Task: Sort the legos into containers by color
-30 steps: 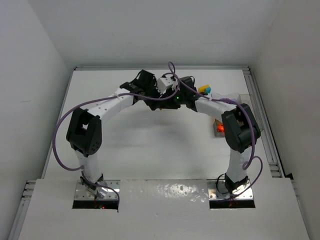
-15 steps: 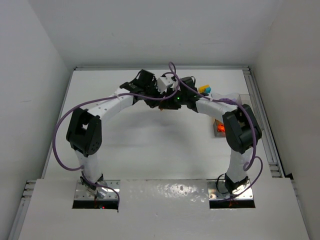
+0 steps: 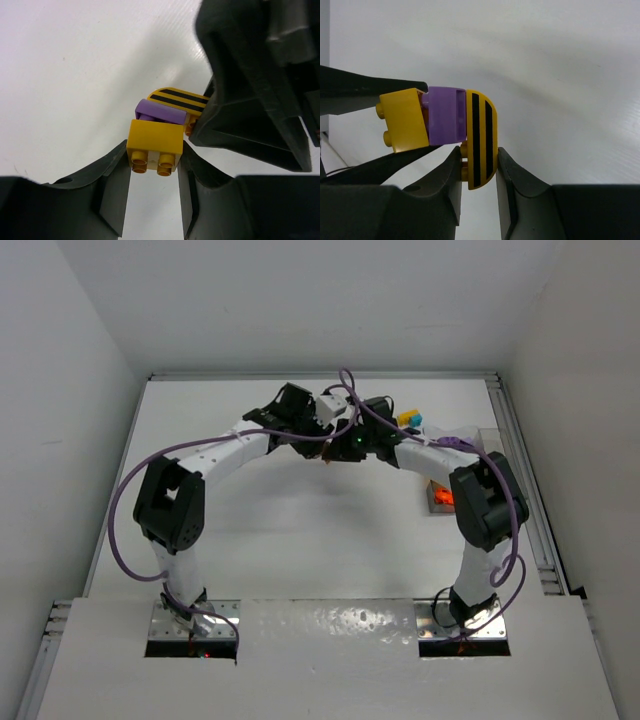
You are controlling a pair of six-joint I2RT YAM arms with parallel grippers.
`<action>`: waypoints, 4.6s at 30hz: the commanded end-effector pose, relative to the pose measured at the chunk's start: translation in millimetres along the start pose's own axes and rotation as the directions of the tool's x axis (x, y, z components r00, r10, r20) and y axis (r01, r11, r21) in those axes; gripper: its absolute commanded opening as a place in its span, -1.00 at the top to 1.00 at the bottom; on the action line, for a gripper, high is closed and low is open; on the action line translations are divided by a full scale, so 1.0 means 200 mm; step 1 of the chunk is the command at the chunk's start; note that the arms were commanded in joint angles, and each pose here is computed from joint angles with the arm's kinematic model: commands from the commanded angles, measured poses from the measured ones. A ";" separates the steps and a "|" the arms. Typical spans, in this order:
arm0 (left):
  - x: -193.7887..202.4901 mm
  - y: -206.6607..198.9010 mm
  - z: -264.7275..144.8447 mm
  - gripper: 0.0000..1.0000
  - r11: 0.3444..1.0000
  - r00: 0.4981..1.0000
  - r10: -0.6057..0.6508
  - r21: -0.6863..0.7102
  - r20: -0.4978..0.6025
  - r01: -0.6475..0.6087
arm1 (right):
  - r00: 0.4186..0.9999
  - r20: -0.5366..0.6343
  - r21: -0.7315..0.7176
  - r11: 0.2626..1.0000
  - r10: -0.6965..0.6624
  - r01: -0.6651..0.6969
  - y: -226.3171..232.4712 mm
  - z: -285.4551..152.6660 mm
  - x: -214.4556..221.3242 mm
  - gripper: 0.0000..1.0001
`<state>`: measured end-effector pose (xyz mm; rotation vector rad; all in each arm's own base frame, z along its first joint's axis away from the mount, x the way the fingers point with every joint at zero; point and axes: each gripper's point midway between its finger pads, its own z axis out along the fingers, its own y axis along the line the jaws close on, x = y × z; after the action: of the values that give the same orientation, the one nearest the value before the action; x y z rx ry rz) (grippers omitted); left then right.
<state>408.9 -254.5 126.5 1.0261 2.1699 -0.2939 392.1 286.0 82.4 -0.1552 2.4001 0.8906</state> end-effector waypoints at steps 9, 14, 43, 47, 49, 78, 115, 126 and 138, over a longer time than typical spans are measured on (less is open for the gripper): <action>0.02 0.10 -0.11 1.00 0.996 0.999 -0.051 -0.076 -0.003 0.050 | 0.999 0.050 0.190 0.982 -0.005 -0.005 -0.24 -0.19 -0.09 1.00; 0.04 0.09 -0.11 1.00 0.996 0.998 -0.061 -0.069 -0.008 0.060 | 0.997 0.067 0.199 0.980 -0.037 0.023 -0.22 -0.23 -0.17 1.00; -0.02 0.13 -0.22 1.00 0.986 0.994 -0.109 -0.123 0.014 0.110 | 0.393 0.824 0.244 0.372 0.409 -0.896 -0.96 -1.23 -0.20 1.00; -0.04 0.12 -0.23 1.00 0.987 0.994 -0.109 -0.117 0.025 0.111 | 0.293 0.865 0.192 0.273 0.407 -0.943 -1.02 -1.23 -0.15 1.00; -0.04 0.13 -0.24 1.00 0.987 0.994 -0.108 -0.120 0.026 0.111 | 0.301 0.868 0.206 0.264 0.395 -0.942 -1.05 -1.22 -0.14 1.00; -0.07 -0.10 -0.24 1.00 0.989 0.999 -0.001 0.146 0.052 -0.006 | 0.753 0.600 0.229 0.844 0.270 -0.485 -0.79 -0.97 -0.57 -0.04; 0.12 -0.17 -0.56 1.00 0.961 0.982 0.188 0.208 -0.007 -0.183 | 0.979 -0.022 0.671 0.723 -0.204 0.166 -0.85 0.21 -0.65 -0.98; 0.07 -0.13 -0.57 1.00 0.972 0.987 0.162 0.170 0.000 -0.159 | 0.986 -0.037 0.710 0.690 -0.163 0.141 -0.97 0.36 -0.54 -0.38; 0.04 -0.12 -0.57 1.00 0.976 0.989 0.145 0.165 0.008 -0.144 | 0.971 0.113 0.668 0.739 -0.210 0.083 -0.72 0.15 -0.80 1.00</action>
<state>317.3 -210.4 178.8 1.3298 2.1440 -0.4192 575.5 176.5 0.9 -0.0215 2.4431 -0.1189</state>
